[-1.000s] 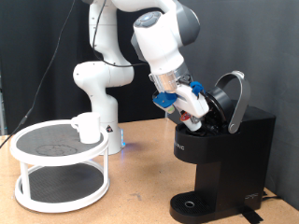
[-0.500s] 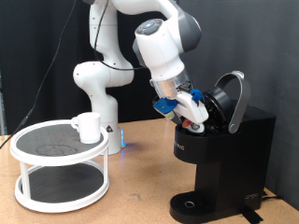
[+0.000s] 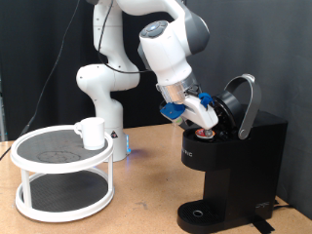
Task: Make a cup of coffee with the keurig machine
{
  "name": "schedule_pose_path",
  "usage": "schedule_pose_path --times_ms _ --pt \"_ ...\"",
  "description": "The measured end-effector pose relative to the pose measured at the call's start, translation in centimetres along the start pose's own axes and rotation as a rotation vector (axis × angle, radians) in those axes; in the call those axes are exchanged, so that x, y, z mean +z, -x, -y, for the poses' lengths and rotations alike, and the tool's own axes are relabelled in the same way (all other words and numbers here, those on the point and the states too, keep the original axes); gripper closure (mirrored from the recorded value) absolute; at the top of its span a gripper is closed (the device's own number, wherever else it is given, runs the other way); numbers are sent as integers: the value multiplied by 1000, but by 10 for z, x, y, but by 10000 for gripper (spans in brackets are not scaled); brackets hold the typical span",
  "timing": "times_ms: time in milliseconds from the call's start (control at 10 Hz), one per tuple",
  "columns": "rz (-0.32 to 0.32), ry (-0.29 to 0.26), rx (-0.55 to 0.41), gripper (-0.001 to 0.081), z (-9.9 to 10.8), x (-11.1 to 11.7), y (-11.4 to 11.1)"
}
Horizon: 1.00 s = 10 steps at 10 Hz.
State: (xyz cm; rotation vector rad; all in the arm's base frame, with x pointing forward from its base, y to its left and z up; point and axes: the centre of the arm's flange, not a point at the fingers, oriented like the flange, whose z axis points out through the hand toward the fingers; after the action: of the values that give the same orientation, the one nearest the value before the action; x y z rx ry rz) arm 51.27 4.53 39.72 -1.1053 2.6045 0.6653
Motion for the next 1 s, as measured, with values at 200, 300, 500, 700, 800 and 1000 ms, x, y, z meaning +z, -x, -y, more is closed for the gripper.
schedule_pose_path --times_ms 200,300,500,700,800,1000 --pt "53 23 -41 72 -4 -21 -2" --pt "72 34 -75 72 -9 -32 -7" --pt "73 35 -55 72 -8 -29 -7" --pt "154 52 -17 72 -11 -37 0" --pt "184 60 -10 72 -14 -45 4" --pt "219 70 10 72 -18 -67 11"
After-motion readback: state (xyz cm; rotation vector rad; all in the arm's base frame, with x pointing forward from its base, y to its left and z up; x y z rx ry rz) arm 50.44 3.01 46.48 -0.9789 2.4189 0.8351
